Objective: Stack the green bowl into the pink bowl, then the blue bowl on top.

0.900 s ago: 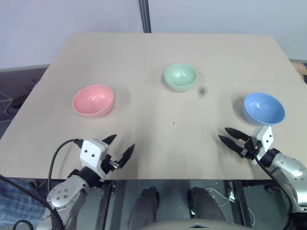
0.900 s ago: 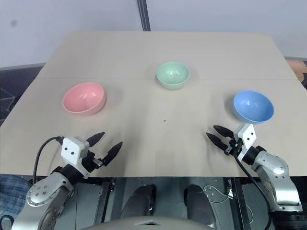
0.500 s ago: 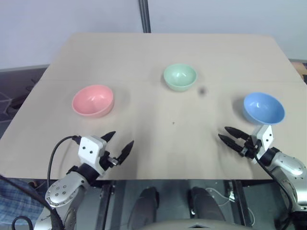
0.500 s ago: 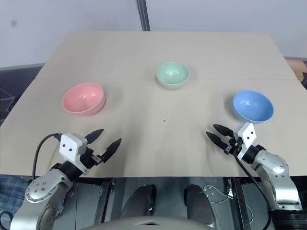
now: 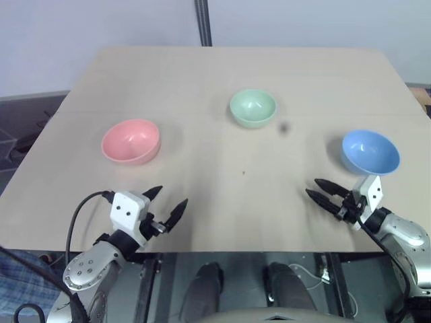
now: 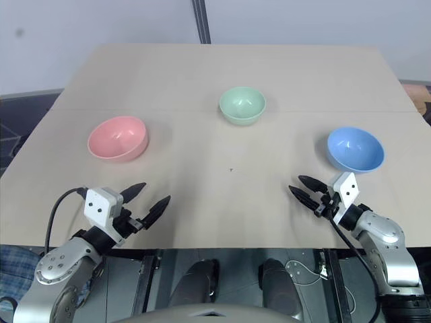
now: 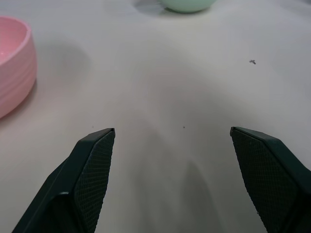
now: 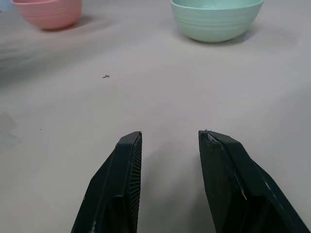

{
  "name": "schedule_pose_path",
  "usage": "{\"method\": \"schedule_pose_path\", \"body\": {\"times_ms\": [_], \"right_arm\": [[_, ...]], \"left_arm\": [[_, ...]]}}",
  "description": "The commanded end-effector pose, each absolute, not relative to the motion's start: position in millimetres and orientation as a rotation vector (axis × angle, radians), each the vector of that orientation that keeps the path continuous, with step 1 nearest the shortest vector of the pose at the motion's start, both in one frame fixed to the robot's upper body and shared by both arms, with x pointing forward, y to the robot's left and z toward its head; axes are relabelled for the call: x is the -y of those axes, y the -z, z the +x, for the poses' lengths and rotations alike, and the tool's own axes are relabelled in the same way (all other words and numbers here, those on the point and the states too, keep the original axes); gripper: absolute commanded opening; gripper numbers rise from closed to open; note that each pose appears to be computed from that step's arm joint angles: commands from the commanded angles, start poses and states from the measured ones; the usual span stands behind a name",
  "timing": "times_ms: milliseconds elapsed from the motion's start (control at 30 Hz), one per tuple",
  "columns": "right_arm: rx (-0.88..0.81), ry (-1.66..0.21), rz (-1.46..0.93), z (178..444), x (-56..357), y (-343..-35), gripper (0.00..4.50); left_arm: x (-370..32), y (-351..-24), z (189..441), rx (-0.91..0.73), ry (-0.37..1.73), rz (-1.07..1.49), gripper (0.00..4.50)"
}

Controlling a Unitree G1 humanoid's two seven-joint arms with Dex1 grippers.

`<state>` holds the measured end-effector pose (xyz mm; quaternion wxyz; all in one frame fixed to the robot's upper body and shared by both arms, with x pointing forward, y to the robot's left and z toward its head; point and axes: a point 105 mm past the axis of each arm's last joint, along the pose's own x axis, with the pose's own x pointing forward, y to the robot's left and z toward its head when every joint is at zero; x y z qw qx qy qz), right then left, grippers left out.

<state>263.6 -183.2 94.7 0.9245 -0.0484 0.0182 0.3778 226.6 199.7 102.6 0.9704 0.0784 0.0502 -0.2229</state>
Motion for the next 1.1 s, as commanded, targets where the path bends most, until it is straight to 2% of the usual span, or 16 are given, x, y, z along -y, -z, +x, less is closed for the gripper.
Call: {"method": "schedule_pose_path", "body": {"times_ms": [33, 67, 133, 200, 367, 500, 667, 800, 1100], "right_arm": [[-0.016, -0.750, -0.069, 268, 183, -107, 2.64], [-0.017, -0.748, -0.065, 268, 183, -108, 2.95], [-0.019, -0.749, -0.065, 268, 183, -108, 3.87], [-0.026, -0.762, -0.065, 267, 182, -108, 4.36], [0.005, -0.797, -0.092, 263, 177, -113, 4.36], [0.139, -0.911, -0.126, 250, 164, -141, 4.36], [0.209, -1.034, -0.067, 237, 149, -168, 4.36], [0.179, -1.116, -0.079, 228, 142, -169, 4.36], [0.149, -1.137, -0.120, 230, 143, -165, 4.36]], "left_arm": [[-198, -115, 226, -0.061, 0.463, 0.157, 4.04], [-198, -115, 225, -0.060, 0.467, 0.157, 4.04], [-198, -115, 225, -0.062, 0.468, 0.158, 4.04], [-198, -116, 226, -0.061, 0.466, 0.161, 4.41], [-198, -118, 226, -0.058, 0.468, 0.163, 4.41], [-200, -121, 228, -0.044, 0.449, 0.227, 4.41], [-195, -121, 230, -0.055, 0.467, 0.273, 4.41], [-194, -122, 232, -0.056, 0.475, 0.273, 4.41], [-205, -134, 244, -0.048, 0.455, 0.397, 4.41]]}}
